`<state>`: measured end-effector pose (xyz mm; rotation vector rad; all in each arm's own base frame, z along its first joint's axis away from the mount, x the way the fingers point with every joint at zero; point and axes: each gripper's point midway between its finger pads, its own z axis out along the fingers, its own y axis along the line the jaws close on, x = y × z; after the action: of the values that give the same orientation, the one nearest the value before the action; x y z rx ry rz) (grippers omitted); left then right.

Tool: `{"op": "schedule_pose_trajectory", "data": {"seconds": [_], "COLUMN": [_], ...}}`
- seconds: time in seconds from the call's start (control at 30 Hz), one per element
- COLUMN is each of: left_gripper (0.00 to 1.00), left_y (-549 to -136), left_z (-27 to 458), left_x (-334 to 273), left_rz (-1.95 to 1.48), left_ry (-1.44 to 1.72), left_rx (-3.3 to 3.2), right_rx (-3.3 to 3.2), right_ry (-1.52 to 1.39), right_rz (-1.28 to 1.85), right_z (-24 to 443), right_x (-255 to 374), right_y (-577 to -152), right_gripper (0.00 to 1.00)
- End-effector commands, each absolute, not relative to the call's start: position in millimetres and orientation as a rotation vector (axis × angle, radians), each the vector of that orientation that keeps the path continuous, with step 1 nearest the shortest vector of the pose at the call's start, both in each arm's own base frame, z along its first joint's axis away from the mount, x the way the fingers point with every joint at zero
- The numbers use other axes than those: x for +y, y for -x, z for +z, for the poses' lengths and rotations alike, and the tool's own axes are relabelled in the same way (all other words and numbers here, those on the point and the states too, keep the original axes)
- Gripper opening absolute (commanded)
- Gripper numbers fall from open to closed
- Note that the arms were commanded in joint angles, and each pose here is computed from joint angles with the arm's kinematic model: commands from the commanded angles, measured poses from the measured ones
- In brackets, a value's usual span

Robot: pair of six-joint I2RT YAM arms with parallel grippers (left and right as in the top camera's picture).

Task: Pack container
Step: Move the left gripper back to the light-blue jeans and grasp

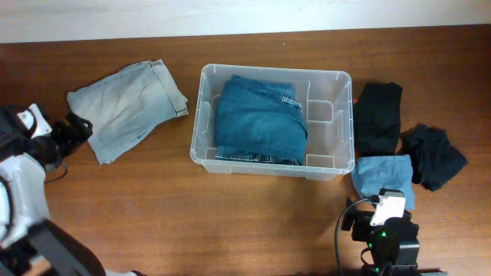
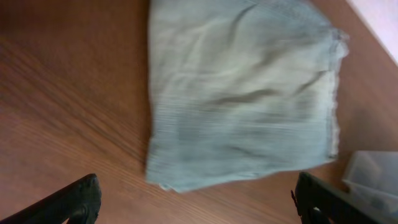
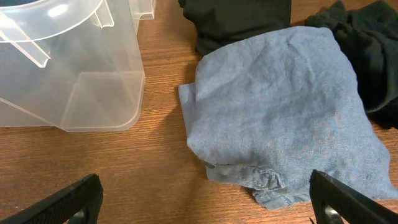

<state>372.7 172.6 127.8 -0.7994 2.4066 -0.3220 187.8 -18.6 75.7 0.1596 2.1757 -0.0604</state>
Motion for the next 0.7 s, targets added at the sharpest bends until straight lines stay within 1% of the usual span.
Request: {"op": "schedule_pose_trajectory", "data": {"seconds": [0.0, 0.1, 0.23, 0.37, 0.43, 0.47, 0.53, 0.67], "left_gripper": [0.99, 0.99, 0.99, 0.99, 0.99, 0.97, 0.9, 0.54], "left_y": [-386, -392, -404, -408, -414, -416, -421, -424], "left_z": [93, 64, 40, 11, 4, 3, -5, -9], "left_x": [169, 171, 165, 165, 162, 161, 161, 161], "left_rz": [-0.527, -0.565, -0.675, -0.729, -0.777, -0.793, -0.808, -0.807], "left_ry": [0.726, 0.739, 0.715, 0.771, 0.754, 0.743, 0.776, 0.772], "left_rx": [2.421, 2.446, 2.423, 2.423, 2.4, 2.388, 2.373, 2.368], "right_rx": [2.172, 2.172, 2.172, 2.172, 2.172, 2.172, 2.172, 2.172], "right_ry": [-0.174, -0.174, -0.174, -0.174, -0.174, -0.174, -0.174, -0.174], "right_rz": [-0.06, -0.06, -0.06, -0.06, -0.06, -0.06, -0.06, -0.06], "right_z": [75, 75, 75, 75, 75, 75, 75, 75], "right_x": [-20, -20, -20, -20, -20, -20, -20, -20], "right_y": [-188, -188, -188, -188, -188, -188, -188, -188], "right_gripper": [0.98, 0.98, 0.99, 0.98, 0.98, 0.99, 0.98, 0.98]}}
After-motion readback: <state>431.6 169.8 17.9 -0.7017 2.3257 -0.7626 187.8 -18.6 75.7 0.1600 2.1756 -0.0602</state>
